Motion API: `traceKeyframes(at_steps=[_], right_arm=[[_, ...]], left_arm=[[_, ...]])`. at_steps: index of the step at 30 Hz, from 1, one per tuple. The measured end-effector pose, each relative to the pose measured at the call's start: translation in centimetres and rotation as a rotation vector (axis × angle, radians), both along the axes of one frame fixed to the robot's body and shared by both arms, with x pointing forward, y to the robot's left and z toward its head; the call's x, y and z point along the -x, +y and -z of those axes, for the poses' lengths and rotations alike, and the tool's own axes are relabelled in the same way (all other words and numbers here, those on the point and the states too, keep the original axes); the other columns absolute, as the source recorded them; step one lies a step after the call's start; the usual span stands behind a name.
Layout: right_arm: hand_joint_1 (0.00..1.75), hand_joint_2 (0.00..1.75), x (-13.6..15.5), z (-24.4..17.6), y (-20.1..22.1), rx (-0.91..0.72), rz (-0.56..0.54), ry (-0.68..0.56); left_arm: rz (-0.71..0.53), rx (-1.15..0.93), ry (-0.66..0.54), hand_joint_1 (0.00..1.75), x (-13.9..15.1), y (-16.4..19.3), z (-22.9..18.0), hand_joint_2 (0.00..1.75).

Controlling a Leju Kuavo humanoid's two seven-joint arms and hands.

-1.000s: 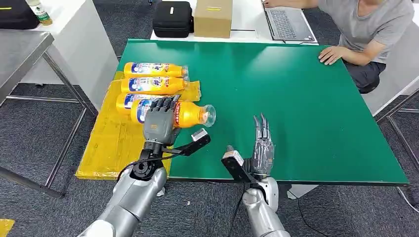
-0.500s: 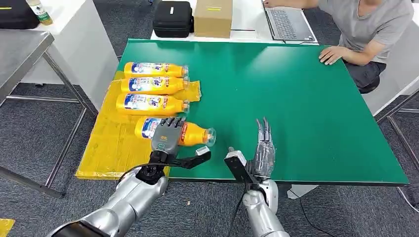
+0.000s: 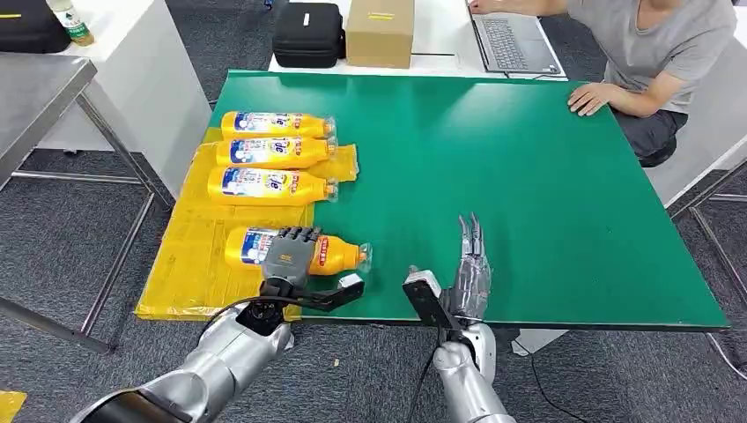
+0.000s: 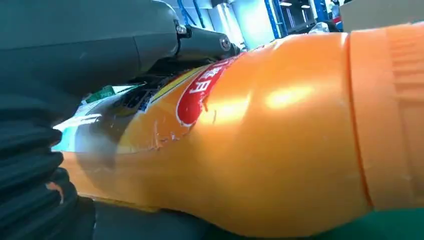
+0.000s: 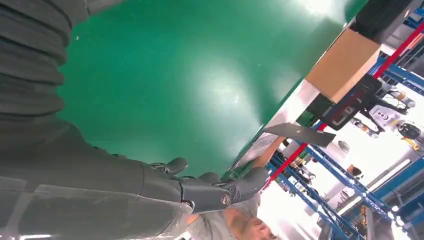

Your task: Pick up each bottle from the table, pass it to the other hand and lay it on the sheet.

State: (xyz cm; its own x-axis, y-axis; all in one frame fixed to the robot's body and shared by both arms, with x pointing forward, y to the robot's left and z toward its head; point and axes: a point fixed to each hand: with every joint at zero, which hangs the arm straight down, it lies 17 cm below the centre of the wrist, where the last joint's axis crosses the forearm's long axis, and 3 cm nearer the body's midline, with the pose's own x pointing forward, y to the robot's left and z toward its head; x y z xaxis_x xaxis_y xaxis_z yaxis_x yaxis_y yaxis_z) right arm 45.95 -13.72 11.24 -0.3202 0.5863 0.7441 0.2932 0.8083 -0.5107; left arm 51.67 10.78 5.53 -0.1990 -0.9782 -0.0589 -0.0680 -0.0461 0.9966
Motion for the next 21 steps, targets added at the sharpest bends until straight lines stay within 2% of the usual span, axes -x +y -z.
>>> traceKeyframes(at_steps=[21], right_arm=[[0.0,1.75,0.3,0.7,0.0,0.001,-0.007,0.014]], left_arm=[[-0.045,-0.081,0.02,1.75,-1.5,3.3,0.5,1.75]])
